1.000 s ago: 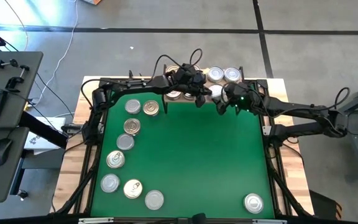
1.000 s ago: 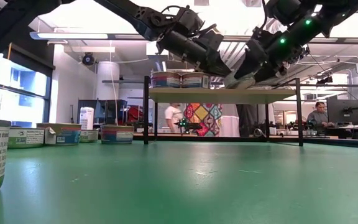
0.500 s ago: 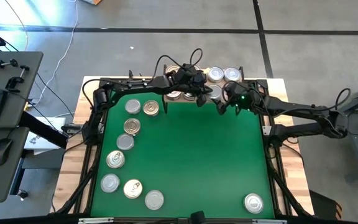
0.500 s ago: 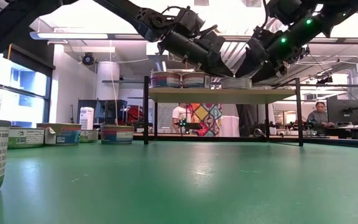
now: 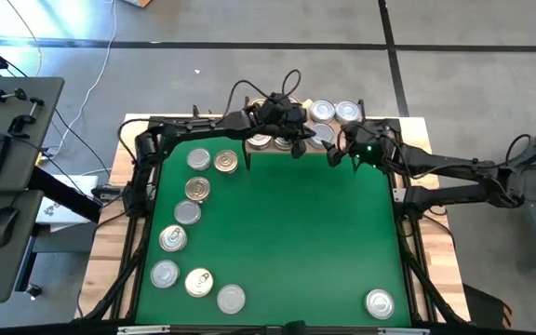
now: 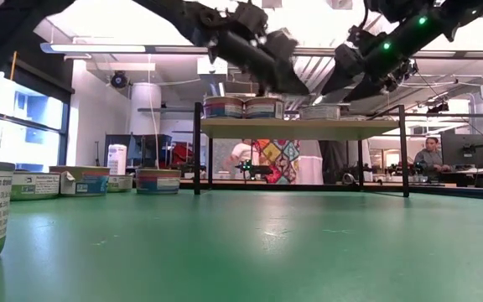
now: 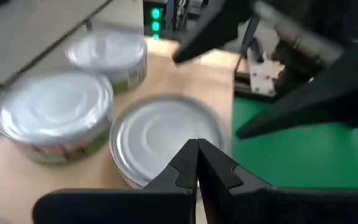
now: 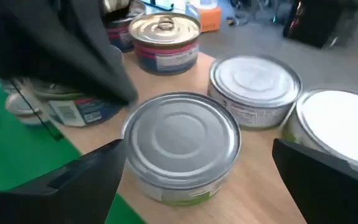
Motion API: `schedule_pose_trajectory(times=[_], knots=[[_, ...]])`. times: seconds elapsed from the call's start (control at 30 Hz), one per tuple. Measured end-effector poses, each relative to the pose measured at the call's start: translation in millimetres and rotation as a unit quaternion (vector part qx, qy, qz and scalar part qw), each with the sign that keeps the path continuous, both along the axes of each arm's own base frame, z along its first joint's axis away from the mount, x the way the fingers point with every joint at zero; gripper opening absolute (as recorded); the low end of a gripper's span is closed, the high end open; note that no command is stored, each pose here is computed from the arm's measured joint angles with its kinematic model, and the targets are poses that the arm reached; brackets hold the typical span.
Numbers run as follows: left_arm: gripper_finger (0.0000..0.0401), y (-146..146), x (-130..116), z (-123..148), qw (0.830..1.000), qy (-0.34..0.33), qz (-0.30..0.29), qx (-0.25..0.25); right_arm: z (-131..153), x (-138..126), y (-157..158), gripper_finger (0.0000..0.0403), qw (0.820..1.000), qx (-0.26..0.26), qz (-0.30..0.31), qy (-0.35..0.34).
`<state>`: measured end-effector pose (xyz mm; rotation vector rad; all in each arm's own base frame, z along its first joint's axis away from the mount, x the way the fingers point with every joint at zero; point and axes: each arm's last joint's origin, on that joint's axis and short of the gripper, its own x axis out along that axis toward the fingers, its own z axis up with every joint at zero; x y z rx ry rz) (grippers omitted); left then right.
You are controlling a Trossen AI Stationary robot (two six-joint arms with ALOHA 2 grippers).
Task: Stack canned seafood by type on shelf
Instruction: Put the green tuna can on the shelf and aligned with the top left green tuna can, then put the green tuna can on the shelf and aligned with the top right green tuna can
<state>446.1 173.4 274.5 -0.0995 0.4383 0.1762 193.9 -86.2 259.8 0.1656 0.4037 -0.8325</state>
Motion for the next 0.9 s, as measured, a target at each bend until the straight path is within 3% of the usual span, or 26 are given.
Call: schedule_pose_trajectory(times=[0.2, 0.3, 0.43, 0.57, 0.67, 0.77, 0.9], knots=[[0.0000, -25, -29, 51, 0.998, 0.016, -0.037, 0.043, 3, 11, 52, 0.0399, 0.993, -0.102, 0.023, 0.049], [0.0000, -47, -45, 70, 0.996, 0.040, -0.065, 0.056, 3, 12, 89, 0.0399, 0.988, -0.119, 0.081, 0.047], [0.0000, -89, -65, 76, 0.989, 0.056, -0.115, 0.067, -7, 2, 135, 0.0394, 0.982, -0.138, 0.101, 0.077], [0.0000, -134, -82, 57, 0.985, 0.067, -0.129, 0.092, 7, 1, 171, 0.0380, 0.982, -0.079, 0.148, 0.086], [0.0000, -164, -95, 39, 0.984, 0.051, -0.126, 0.113, 16, 10, 190, 0.0371, 0.974, 0.009, 0.172, 0.146], [0.0000, -189, -106, 11, 0.986, 0.037, -0.126, 0.107, 18, 18, 201, 0.0362, 0.947, 0.111, 0.134, 0.269], [0.0000, -215, -119, -29, 0.988, -0.006, -0.124, 0.088, 4, 22, 217, 0.0351, 0.849, 0.216, 0.045, 0.479]])
